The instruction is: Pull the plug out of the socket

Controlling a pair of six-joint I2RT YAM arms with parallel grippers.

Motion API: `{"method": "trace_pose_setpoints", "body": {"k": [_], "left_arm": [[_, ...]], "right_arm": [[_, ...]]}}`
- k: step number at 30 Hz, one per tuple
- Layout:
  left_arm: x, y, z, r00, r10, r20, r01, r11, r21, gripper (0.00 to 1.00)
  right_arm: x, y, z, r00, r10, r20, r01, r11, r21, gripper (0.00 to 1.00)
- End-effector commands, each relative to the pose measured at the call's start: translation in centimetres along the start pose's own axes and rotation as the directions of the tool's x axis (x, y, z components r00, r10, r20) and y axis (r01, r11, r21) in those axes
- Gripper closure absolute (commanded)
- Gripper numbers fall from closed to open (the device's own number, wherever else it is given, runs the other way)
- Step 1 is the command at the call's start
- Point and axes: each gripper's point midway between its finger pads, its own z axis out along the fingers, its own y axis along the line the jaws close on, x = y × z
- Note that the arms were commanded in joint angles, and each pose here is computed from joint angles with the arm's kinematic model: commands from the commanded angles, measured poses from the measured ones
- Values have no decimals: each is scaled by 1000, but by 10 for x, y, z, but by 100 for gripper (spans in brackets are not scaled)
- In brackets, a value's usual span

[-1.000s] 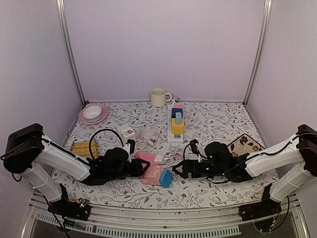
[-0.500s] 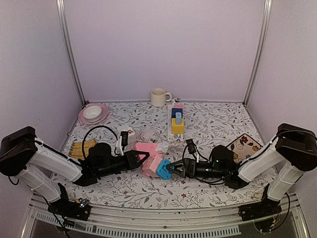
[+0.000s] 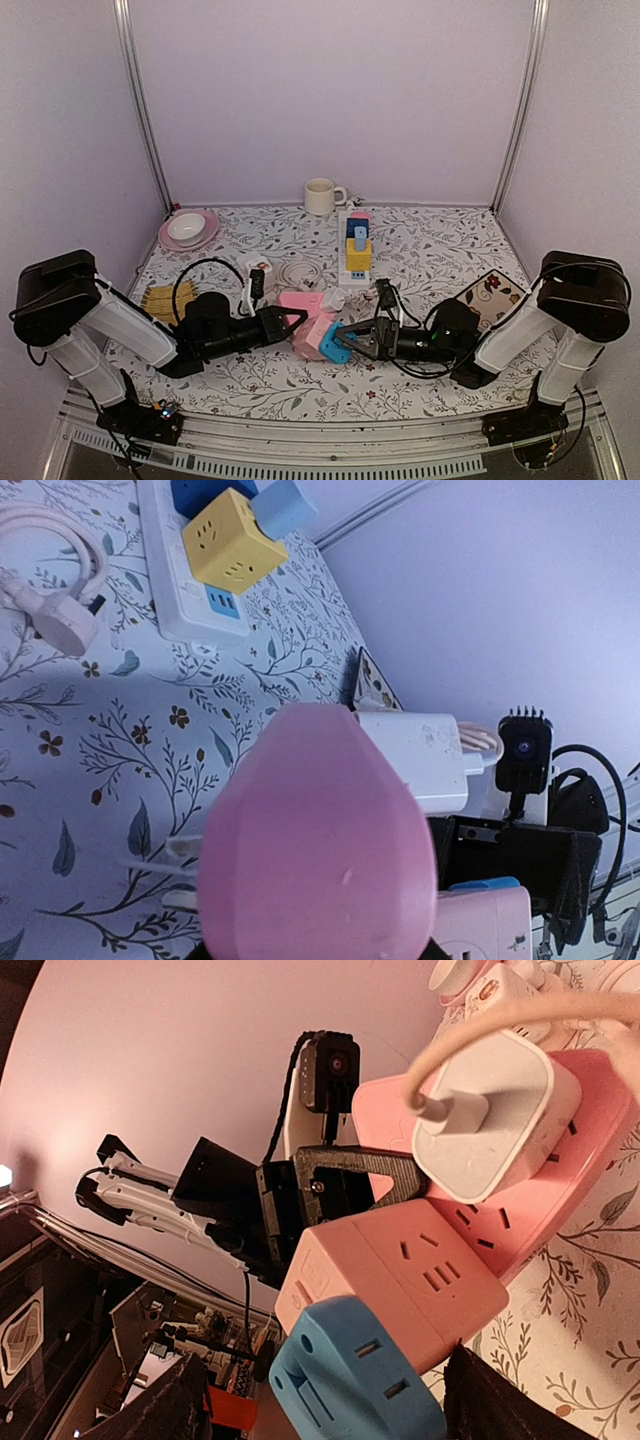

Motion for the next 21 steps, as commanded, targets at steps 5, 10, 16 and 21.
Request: {"method": "trace_pose_setpoints", "body": {"k": [5, 10, 16, 21], "left_arm": [[-32, -37, 4, 994, 25, 108, -36, 995, 97, 100], [-36, -39, 2, 991, 51, 123, -61, 995, 78, 100], [-38, -47, 2, 985, 105, 133, -115, 991, 70, 100], [-40, -57, 0, 981, 129, 143, -140, 987, 75, 100]], "right_arm": [[-4, 17, 0, 999, -45, 29, 45, 999, 21, 28], [-5, 18, -6, 998, -31, 45, 30, 999, 29, 46], [-8, 22, -4, 998, -29, 48, 27, 999, 39, 59], [-10, 26, -5, 998, -20, 51, 18, 999, 41, 71]]}}
